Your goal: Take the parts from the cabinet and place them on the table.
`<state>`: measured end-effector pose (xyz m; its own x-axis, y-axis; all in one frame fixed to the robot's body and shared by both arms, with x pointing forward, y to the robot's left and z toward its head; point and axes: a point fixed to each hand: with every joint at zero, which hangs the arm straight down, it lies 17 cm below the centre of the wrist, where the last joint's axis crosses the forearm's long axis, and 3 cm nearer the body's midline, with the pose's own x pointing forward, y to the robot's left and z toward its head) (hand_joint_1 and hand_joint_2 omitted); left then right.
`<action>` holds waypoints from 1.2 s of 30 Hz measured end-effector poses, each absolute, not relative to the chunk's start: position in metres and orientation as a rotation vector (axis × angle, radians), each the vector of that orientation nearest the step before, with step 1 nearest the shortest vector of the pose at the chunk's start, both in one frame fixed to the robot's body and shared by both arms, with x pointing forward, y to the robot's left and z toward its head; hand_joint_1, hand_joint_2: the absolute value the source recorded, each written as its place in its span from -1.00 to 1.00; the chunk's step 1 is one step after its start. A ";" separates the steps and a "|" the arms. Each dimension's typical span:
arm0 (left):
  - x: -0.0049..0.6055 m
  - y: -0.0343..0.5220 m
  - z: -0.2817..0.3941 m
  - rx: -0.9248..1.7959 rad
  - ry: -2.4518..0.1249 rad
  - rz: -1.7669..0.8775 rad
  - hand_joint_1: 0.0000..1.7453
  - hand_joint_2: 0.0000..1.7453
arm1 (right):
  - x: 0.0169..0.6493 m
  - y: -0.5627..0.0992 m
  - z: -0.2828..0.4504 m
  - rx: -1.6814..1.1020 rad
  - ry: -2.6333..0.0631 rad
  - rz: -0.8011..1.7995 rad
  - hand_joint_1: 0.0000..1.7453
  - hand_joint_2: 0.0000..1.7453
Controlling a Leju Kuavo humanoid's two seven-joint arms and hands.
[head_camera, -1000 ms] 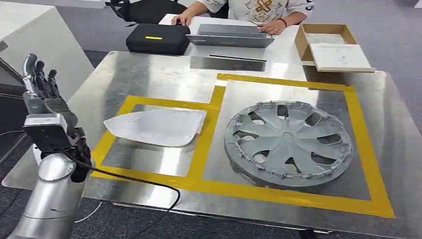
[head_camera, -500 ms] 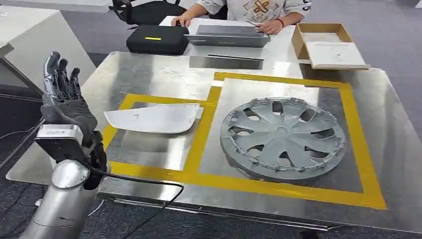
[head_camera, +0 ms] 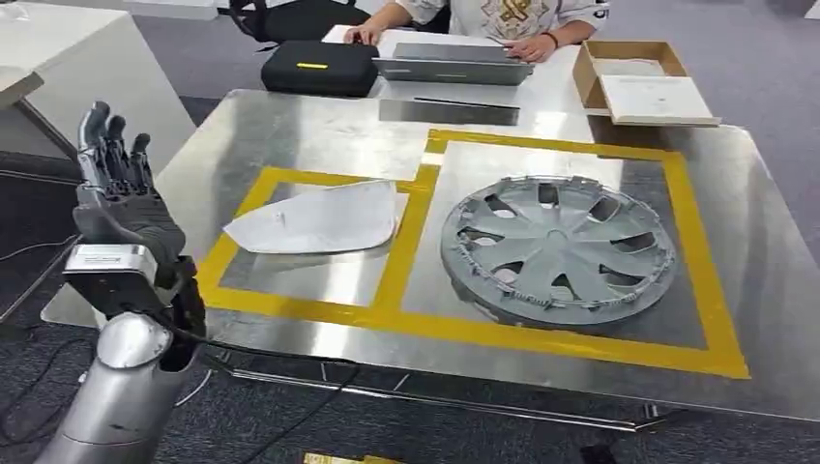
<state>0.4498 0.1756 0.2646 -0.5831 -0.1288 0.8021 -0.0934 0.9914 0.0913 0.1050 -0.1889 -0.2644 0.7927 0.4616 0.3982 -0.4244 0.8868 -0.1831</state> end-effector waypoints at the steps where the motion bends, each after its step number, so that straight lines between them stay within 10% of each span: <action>1: 0.448 0.171 0.266 0.149 -2.205 -0.058 -1.00 -1.00 | 0.105 -0.189 -0.264 -0.086 -0.449 0.475 -1.00 -1.00; 36: 0.373 0.101 0.216 0.059 -2.158 -0.145 -1.00 -1.00 | 0.112 -0.180 -0.263 -0.102 -0.439 0.526 -1.00 -1.00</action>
<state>0.3727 0.1011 0.2157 -0.5573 -0.0977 0.8245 0.0135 0.9919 0.1267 0.1122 -0.1796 -0.2626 0.7746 0.5060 0.3794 -0.4629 0.8624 -0.2050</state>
